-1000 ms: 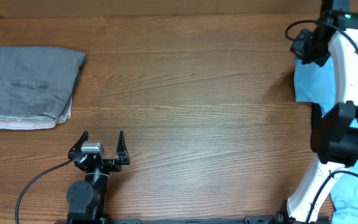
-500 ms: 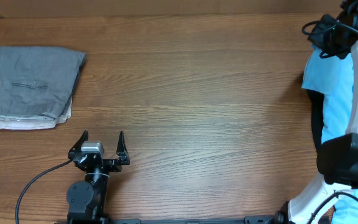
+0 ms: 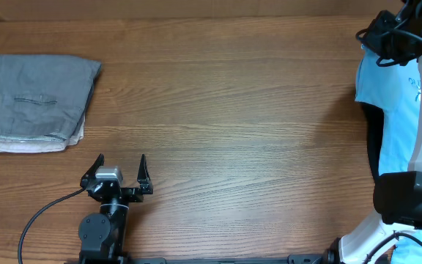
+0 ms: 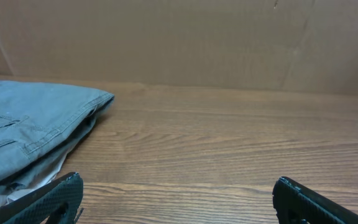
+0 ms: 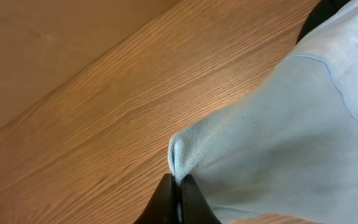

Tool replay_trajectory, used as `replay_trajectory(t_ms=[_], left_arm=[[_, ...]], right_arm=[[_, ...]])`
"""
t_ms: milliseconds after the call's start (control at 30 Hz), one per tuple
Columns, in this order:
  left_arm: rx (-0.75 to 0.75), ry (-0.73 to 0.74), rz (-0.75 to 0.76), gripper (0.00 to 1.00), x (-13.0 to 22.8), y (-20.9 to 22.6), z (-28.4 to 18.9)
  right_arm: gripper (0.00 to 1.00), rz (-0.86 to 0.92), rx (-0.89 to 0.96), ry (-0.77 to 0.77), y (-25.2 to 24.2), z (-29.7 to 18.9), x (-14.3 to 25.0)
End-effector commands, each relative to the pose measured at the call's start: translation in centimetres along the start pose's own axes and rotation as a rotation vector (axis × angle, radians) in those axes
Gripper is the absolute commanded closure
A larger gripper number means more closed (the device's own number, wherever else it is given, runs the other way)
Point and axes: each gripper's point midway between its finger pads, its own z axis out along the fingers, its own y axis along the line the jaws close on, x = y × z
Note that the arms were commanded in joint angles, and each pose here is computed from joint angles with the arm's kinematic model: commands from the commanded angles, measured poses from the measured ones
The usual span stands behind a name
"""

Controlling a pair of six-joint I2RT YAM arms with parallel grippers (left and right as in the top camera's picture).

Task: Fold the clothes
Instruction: 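Lift the grasped T-shirt with the right gripper off the black garment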

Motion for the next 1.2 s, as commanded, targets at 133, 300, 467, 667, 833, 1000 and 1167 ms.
replay_trajectory(t_ms=[133,300,467,667,833,1000,1167], left_arm=[[0.008,-0.009,0.022,0.0,-0.1,-0.1,0.0],[0.008,-0.008,0.022,0.0,-0.1,-0.1,0.0],[0.008,-0.009,0.022,0.0,-0.1,-0.1,0.0],[0.008,-0.009,0.022,0.0,-0.1,-0.1,0.0],[0.008,-0.008,0.022,0.0,-0.1,-0.1,0.0],[0.008,-0.008,0.022,0.0,-0.1,-0.1,0.0],[0.008,-0.008,0.022,0.0,-0.1,-0.1,0.0]], right_arm=[[0.96,-0.047,-0.111,-0.159,3.4,-8.3,-2.3],[0.96,-0.052,-0.133,-0.188,4.2,-10.5,-2.3],[0.96,-0.089,-0.203,-0.152,6.8,-10.6,-1.0],[0.96,-0.105,-0.255,-0.104,10.3,-10.1,1.2],[0.96,-0.125,-0.3,-0.044,13.9,-8.8,3.4],[0.96,-0.132,-0.325,0.034,17.0,-6.5,5.9],[0.96,-0.17,-0.348,0.11,20.6,-3.3,8.8]])
